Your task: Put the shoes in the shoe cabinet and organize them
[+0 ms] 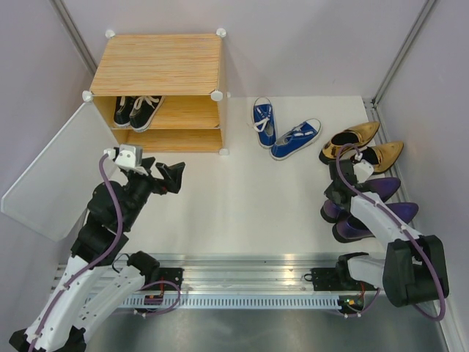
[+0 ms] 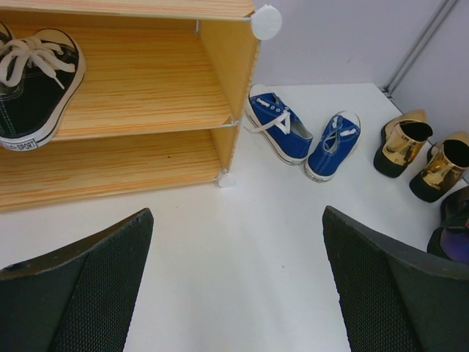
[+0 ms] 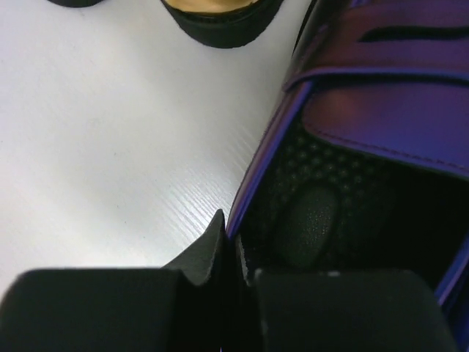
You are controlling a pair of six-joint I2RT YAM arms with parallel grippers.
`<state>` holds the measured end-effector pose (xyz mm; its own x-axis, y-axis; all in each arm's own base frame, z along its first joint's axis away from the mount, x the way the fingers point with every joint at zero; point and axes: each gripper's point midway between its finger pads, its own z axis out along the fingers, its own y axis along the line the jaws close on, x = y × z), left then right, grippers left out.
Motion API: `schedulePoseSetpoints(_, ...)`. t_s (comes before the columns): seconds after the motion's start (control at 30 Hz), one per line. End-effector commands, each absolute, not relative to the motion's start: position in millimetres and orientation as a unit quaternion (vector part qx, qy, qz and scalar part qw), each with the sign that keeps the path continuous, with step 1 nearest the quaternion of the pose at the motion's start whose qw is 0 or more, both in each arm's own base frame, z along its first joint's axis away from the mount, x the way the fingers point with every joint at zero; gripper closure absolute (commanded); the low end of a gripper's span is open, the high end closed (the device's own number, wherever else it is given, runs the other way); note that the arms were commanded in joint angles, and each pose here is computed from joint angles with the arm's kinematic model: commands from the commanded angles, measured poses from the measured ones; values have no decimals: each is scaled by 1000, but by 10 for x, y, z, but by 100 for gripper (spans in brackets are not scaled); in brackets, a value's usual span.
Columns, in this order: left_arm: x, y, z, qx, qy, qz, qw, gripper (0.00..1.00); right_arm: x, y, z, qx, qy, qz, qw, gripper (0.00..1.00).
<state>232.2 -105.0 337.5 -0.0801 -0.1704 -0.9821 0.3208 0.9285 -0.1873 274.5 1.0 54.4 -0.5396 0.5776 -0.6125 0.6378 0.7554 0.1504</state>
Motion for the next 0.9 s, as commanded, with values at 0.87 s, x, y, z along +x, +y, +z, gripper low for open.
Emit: schedulePoseSetpoints(0.87,2346,-305,3497,-78,675,-47,732,1,2721,1490,2300,117,851,238,454,99)
